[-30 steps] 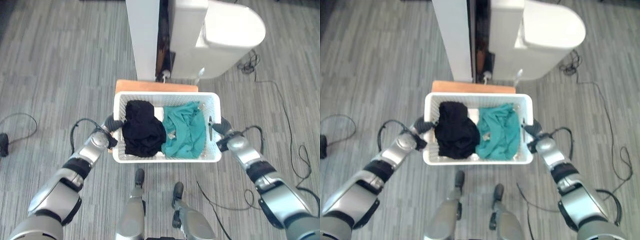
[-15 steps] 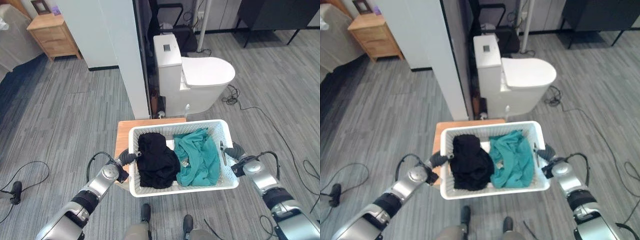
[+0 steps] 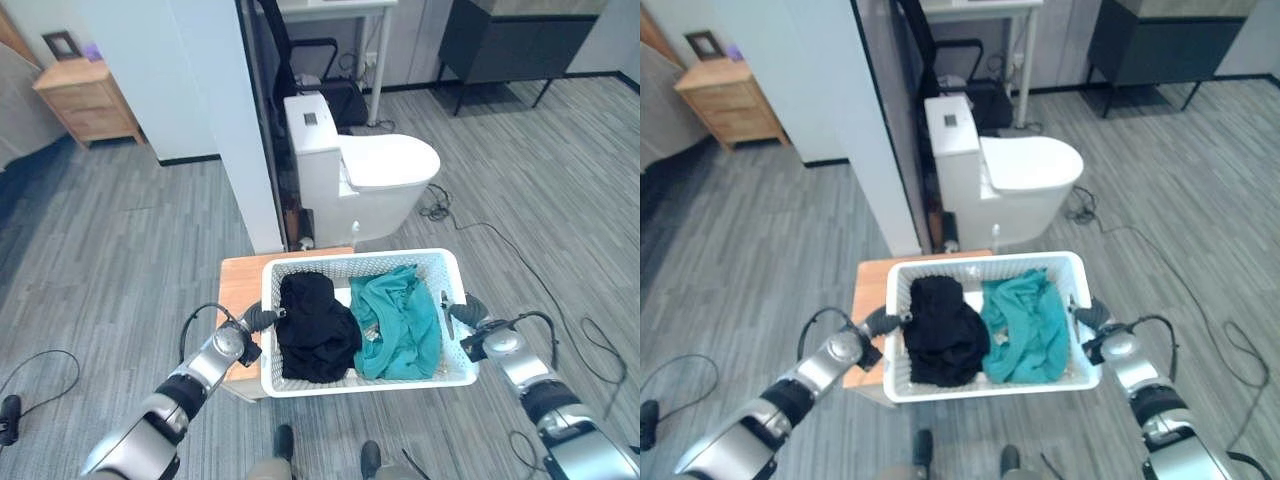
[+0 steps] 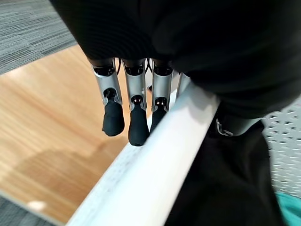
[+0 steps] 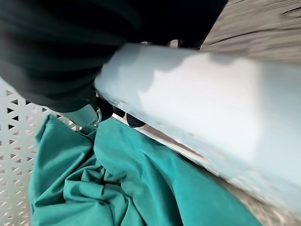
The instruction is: Grab the laundry basket,head to the washer,open it,put in the laundry and shut it.
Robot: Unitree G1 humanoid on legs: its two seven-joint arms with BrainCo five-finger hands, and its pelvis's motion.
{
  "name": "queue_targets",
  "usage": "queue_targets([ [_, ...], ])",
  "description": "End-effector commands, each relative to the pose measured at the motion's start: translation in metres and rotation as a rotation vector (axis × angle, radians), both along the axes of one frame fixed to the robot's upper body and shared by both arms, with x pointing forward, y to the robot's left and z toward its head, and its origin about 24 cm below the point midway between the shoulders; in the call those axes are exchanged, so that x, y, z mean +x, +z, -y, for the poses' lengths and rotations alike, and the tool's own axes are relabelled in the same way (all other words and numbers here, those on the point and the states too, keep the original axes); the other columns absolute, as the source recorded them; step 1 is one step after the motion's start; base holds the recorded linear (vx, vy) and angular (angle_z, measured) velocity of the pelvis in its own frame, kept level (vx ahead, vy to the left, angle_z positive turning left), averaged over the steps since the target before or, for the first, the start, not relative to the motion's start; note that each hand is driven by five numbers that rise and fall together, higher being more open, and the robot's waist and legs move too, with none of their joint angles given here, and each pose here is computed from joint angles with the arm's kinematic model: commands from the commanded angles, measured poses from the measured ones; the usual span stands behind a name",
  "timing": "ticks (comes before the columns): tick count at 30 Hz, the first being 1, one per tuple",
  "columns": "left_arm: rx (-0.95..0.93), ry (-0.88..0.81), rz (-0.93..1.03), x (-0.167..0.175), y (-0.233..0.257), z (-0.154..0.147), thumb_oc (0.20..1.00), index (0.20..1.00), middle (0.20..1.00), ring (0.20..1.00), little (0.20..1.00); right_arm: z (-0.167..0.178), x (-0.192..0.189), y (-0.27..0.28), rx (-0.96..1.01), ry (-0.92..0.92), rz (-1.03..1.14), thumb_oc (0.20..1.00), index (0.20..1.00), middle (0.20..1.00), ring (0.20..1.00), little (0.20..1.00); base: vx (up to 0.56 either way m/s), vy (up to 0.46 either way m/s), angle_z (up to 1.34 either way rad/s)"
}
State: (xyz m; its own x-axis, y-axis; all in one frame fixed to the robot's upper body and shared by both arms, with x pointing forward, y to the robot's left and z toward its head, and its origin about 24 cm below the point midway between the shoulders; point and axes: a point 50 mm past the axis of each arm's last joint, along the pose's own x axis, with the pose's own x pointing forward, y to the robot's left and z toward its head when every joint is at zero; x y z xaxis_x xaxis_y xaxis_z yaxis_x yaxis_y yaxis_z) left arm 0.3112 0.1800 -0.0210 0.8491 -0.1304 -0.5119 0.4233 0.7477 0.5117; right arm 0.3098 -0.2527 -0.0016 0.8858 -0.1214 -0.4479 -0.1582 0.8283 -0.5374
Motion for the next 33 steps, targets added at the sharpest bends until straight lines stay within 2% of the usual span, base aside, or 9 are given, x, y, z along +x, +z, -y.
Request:
queue_targets([
  [1,-0.044,-0.028,0.177,0.037,0.043,0.017,0.200,0.200,0.200,0.200,0.200,0.001,0.024,0.042,0.031,0.038,0.153,0.200,0.200,0.200,0.200,0.200,-0.06,0.116,-1.53],
  [4,-0.024,0.017,0.184,0.044,0.047,0.009,0.200,0.200,0.200,0.200,0.200,-0.016,0.042,0.060,0.006,0.097,0.183,0.200,0.200,0.200,0.200,0.200,-0.35,0.418,-0.89],
  [6,0.021,0.079,0.188,0.048,0.051,-0.009,0.200,0.200,0.200,0.200,0.200,-0.037,0.053,0.069,0.004,0.156,0.202,0.200,0.200,0.200,0.200,0.200,-0.22,0.186,-2.02],
  [14,0.057,0.137,0.155,0.040,0.043,-0.033,0.200,0.200,0.200,0.200,0.200,-0.053,0.048,0.046,0.034,0.199,0.120,0.200,0.200,0.200,0.200,0.200,-0.16,0.049,-1.17],
  [20,0.029,0.199,0.137,0.035,0.036,-0.042,0.200,0.200,0.200,0.200,0.200,-0.061,0.052,0.047,0.043,0.217,0.117,0.200,0.200,0.200,0.200,0.200,-0.10,-0.187,-0.83],
  [25,0.020,0.195,0.145,0.038,0.038,-0.037,0.200,0.200,0.200,0.200,0.200,-0.054,0.052,0.052,0.033,0.204,0.138,0.200,0.200,0.200,0.200,0.200,-0.06,-0.196,-0.44],
  [33,0.030,0.160,0.182,0.050,0.051,-0.024,0.200,0.200,0.200,0.200,0.200,-0.030,0.049,0.059,0.023,0.137,0.182,0.200,0.200,0.200,0.200,0.200,-0.03,-0.186,0.15],
])
